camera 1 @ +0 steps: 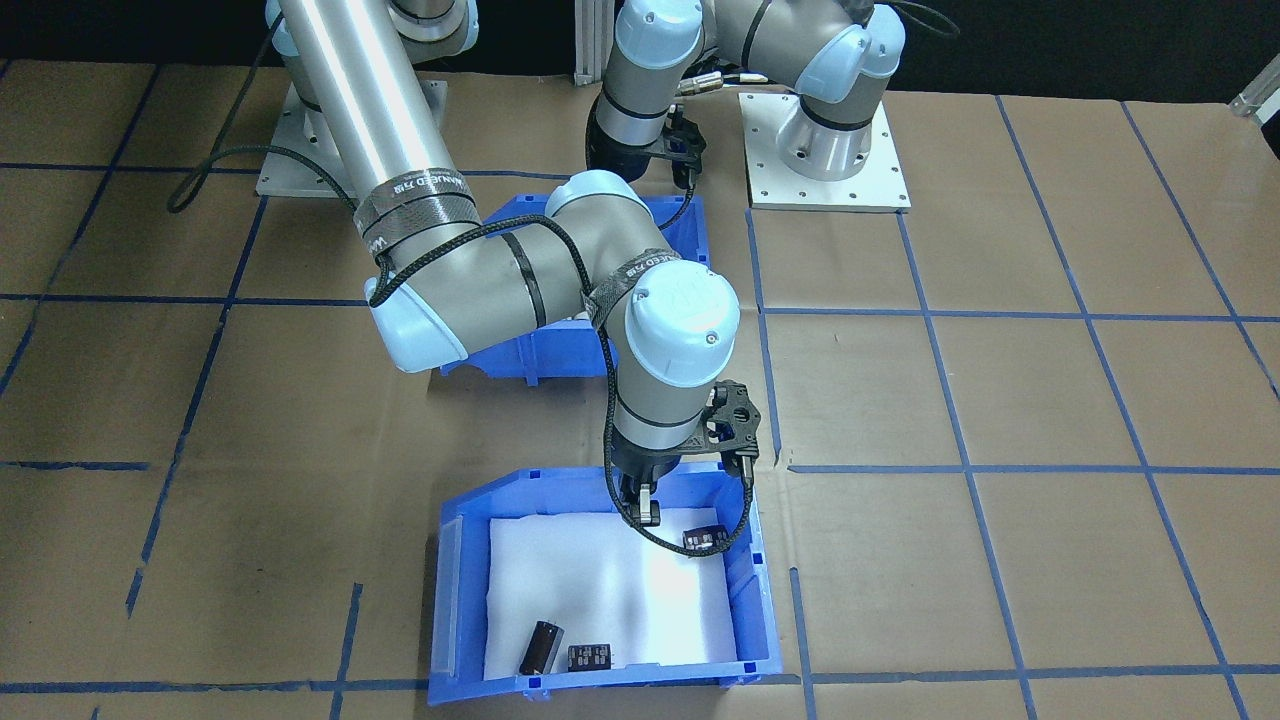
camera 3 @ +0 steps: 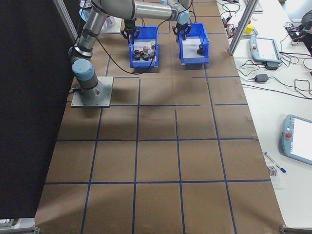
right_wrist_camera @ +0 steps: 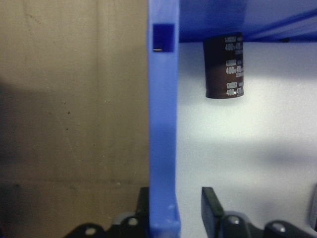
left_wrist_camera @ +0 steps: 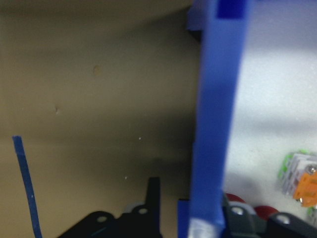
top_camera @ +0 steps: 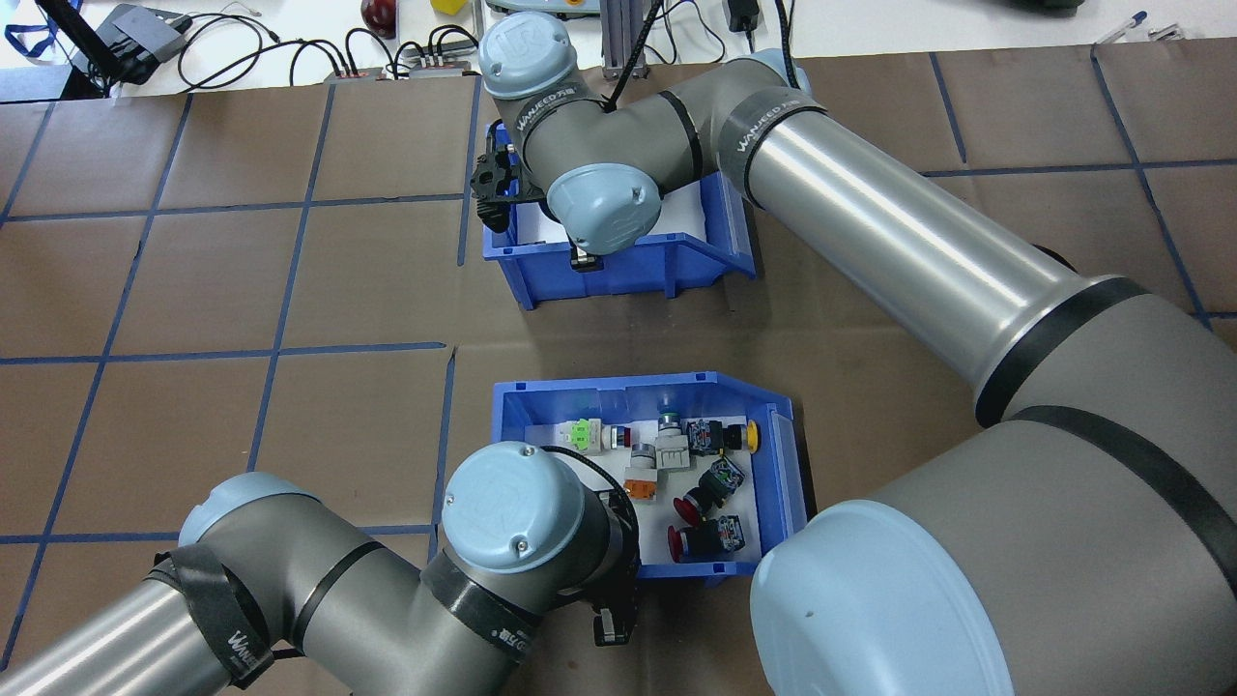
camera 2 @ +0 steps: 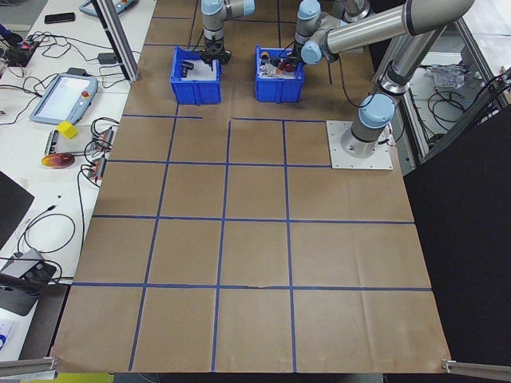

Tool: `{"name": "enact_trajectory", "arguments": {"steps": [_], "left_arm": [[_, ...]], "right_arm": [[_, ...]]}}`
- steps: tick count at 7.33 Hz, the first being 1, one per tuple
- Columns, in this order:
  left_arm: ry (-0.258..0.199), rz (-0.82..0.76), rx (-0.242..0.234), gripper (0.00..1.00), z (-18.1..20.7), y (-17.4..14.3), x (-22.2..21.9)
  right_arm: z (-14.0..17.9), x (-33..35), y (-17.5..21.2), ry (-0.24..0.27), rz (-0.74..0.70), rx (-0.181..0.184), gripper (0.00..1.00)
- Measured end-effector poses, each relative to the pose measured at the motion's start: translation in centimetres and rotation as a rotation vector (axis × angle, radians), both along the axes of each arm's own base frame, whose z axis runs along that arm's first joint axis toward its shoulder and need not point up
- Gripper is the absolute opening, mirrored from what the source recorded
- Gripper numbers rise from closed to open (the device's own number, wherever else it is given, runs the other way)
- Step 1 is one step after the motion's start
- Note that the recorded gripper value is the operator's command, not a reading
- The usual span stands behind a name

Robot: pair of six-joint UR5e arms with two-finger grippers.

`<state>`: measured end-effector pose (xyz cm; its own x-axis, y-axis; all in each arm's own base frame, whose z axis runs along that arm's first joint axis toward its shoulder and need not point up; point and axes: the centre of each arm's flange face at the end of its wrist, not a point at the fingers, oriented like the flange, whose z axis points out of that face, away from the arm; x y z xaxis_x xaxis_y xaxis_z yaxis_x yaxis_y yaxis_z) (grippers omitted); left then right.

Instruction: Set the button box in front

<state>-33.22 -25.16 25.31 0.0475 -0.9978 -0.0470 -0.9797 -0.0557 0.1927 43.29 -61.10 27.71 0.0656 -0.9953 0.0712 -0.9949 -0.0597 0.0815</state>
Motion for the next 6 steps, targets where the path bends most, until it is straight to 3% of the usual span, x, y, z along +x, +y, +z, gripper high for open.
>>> {"name": "enact_trajectory", "arguments": {"steps": [2,4,6], "left_arm": [[-0.011,0.014,-0.027,0.00,1.3,-0.4,0.2],[-0.070,-0.018,-0.054,0.00,4.1,-2.0,0.9],[-0.084,-0.016,-0.060,0.00,5.9,-5.9,3.7]], "right_arm": [[2.5,-1.0,-1.5,-0.011,-0.017,-0.032,0.04],[5.9,-5.8,-3.5,-0.010,-0.049,-0.047,0.04],[9.2,-13.6,-5.9,0.006,-0.042,-0.041,0.04]]}}
